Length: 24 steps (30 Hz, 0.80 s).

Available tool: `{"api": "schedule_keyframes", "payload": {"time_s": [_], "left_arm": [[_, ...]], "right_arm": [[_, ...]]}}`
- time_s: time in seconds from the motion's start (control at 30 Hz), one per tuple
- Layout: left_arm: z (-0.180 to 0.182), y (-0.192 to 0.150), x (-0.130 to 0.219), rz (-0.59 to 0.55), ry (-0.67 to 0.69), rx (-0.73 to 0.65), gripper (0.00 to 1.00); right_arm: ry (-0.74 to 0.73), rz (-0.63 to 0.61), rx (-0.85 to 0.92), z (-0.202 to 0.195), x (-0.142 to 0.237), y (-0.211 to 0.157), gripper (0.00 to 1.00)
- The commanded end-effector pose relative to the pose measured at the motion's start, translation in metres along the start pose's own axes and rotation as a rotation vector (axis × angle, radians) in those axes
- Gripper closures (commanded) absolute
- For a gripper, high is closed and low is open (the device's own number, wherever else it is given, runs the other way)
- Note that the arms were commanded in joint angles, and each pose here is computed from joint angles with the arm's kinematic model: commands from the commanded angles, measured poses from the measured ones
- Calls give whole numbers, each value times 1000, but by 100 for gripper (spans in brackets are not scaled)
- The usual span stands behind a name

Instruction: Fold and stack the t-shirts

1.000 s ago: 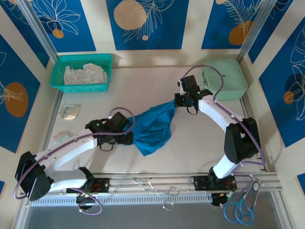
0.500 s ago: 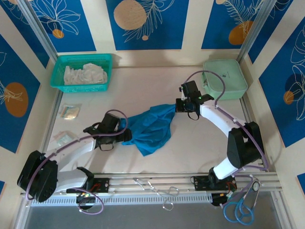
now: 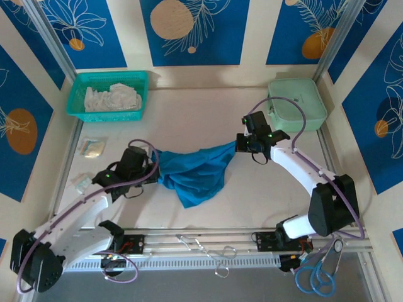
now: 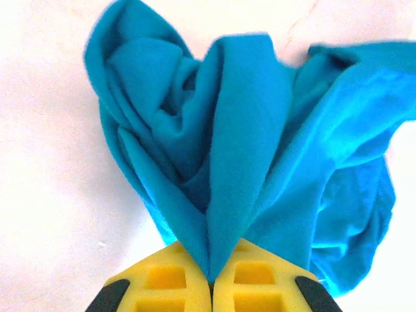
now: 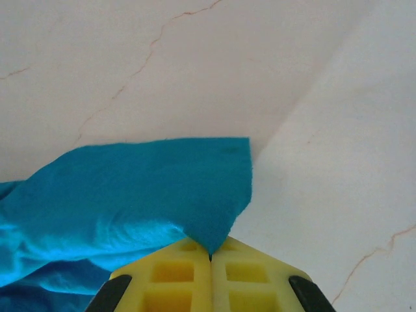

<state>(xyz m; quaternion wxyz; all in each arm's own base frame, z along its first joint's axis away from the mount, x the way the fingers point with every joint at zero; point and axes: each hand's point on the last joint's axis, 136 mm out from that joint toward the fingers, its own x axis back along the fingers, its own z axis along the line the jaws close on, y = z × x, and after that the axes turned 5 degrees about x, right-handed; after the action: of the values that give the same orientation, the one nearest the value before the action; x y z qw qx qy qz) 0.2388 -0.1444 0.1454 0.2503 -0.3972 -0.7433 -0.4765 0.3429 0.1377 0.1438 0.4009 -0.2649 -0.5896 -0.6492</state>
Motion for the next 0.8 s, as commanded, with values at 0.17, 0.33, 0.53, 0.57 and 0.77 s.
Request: {"api": "schedule_keyframes", "payload": {"time_s": [0.17,0.33,0.53,0.57,0.77], "left_arm": [[12,23,68,57,207,-111,100],[23,43,81,105,377,-201,100],[13,94,64,139,535,-366,100],[8,106,56,132,552,-389,100],[-27,174,-6,91,599,-525,100]], "right_arm": [[-54,-35,-14,-17,26,3,100],[-75,-64,7,-30,36,18,100],[-90,-87,16,-47,35,54,100],[-89,-91,19,-47,34,60,100],[-83,-70,20,-47,9,82,100]]}}
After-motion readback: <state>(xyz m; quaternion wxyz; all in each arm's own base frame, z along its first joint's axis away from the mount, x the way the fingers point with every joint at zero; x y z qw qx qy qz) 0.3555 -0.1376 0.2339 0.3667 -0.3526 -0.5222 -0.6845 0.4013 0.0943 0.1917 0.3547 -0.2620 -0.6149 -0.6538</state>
